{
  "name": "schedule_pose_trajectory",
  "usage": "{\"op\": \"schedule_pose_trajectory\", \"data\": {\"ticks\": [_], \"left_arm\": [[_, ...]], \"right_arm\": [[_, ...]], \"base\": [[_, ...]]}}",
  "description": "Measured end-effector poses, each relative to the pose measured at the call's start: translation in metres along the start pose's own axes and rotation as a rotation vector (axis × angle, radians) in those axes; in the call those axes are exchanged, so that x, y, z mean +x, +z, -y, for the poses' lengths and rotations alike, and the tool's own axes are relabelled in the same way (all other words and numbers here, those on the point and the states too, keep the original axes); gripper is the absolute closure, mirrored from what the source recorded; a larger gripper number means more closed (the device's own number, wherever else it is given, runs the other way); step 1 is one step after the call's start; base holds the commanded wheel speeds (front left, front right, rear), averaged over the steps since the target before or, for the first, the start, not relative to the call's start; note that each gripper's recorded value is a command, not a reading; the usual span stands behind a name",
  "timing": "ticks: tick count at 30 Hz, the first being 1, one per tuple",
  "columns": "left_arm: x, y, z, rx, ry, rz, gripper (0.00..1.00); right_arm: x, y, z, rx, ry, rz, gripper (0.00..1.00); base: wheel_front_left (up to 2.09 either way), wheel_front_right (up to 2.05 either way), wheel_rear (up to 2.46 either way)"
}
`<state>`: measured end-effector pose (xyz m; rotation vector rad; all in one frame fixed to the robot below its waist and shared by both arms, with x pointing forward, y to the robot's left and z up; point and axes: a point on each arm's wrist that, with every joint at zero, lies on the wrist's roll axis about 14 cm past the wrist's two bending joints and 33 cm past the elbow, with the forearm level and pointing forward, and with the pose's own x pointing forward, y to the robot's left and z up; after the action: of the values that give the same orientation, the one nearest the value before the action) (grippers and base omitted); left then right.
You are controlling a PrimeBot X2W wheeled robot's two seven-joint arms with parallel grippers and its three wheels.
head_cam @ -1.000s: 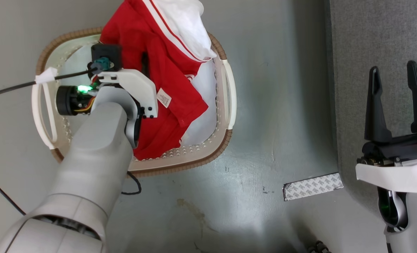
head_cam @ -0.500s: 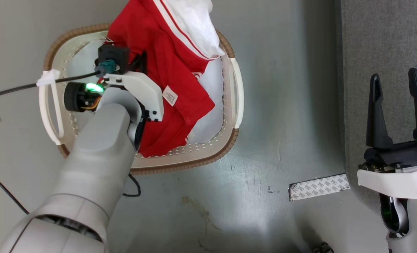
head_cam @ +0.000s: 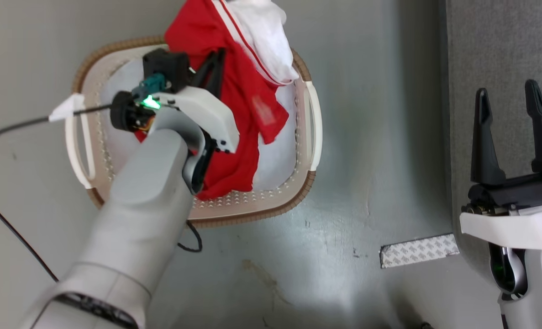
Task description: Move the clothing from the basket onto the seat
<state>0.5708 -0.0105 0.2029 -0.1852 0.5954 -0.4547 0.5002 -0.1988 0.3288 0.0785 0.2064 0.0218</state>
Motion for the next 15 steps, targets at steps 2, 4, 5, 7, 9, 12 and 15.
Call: {"op": "schedule_pose_trajectory", "data": {"ticks": [2,4,5,7,9,12,15], "left_arm": [[-0.006,0.008,0.005,-0.028,-0.018,0.030,1.00],[-0.015,0.016,0.012,-0.049,-0.037,0.058,1.00],[-0.021,0.021,0.014,-0.065,-0.043,0.074,1.00],[-0.033,0.032,0.019,-0.082,-0.052,0.105,1.00],[-0.046,0.044,0.024,-0.095,-0.060,0.139,1.00],[-0.069,0.064,0.031,-0.120,-0.065,0.196,1.00],[-0.094,0.084,0.040,-0.139,-0.072,0.253,1.00]], "right_arm": [[0.002,0.005,-0.002,0.006,0.005,0.013,0.00],[0.002,0.012,-0.005,0.011,0.010,0.025,0.00],[0.002,0.015,-0.006,0.016,0.013,0.029,0.00],[0.001,0.023,-0.010,0.023,0.022,0.042,0.00],[-0.001,0.033,-0.014,0.031,0.030,0.058,0.00],[-0.008,0.047,-0.021,0.045,0.043,0.078,0.00],[-0.018,0.062,-0.031,0.066,0.067,0.096,0.00]], "base": [[0.00,0.00,0.00],[0.00,0.00,0.00],[0.00,0.00,0.00],[0.00,0.00,0.00],[0.00,0.00,0.00],[0.00,0.00,0.00],[0.00,0.00,0.00]]}}
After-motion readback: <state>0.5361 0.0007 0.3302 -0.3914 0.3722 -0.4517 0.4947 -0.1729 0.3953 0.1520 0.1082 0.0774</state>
